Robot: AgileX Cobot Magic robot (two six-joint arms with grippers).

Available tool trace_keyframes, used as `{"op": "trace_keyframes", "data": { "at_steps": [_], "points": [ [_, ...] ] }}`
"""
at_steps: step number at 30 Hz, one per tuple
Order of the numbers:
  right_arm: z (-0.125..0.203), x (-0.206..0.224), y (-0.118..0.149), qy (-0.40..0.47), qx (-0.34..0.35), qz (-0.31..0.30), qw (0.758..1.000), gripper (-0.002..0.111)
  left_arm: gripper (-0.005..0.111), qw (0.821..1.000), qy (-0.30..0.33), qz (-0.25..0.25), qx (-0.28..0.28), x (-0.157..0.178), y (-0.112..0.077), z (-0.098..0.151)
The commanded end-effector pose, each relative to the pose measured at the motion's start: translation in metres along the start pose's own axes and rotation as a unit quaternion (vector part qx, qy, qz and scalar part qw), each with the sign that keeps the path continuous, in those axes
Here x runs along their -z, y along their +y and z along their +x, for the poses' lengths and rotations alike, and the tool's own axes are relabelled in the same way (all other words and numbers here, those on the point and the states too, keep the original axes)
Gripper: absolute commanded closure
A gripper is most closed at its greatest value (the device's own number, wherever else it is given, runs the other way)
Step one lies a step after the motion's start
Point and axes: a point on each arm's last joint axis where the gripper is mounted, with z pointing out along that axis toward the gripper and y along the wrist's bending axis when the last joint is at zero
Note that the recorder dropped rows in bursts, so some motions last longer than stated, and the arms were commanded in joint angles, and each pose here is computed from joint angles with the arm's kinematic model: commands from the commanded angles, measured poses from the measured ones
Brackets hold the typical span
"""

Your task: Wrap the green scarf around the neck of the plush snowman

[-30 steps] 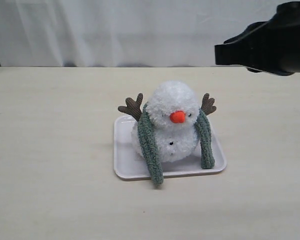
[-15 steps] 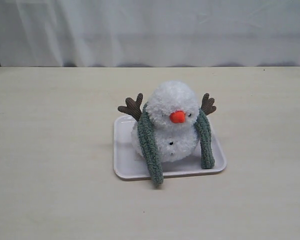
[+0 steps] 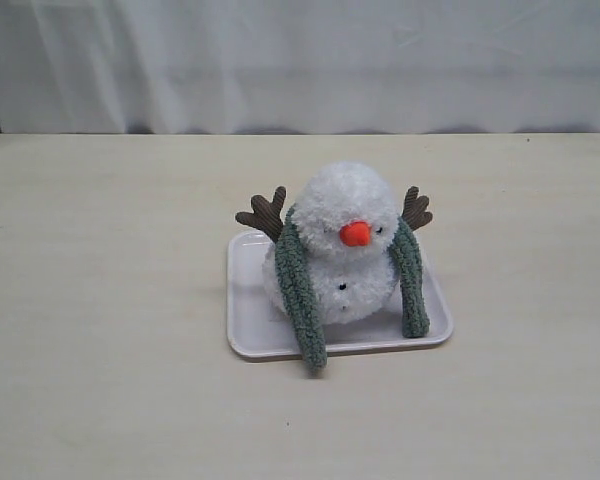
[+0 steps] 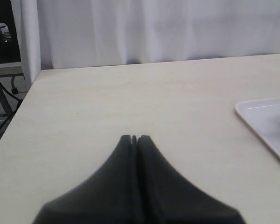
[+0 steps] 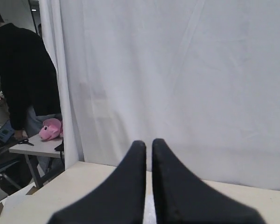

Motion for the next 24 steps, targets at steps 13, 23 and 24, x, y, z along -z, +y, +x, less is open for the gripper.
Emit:
{"op": "trace_keyframes", "data": {
  "at_steps": [13, 23, 24],
  "points": [
    [0.0012, 0.004, -0.0012, 0.001, 0.004, 0.004, 1.0, 0.104, 0.107, 1.0, -0.004, 0.0, 0.003, -0.0002, -0.0001, 0.0001],
    [0.0025, 0.006, -0.0002, -0.029, 0.015, -0.007, 0.999, 0.104, 0.107, 1.0, -0.004, 0.0, 0.003, -0.0002, -0.0001, 0.0001],
    [0.0049, 0.007, -0.0001, -0.029, 0.009, -0.009, 0.999, 0.104, 0.107, 1.0, -0.004, 0.0, 0.003, -0.0002, -0.0001, 0.0001]
  ]
}}
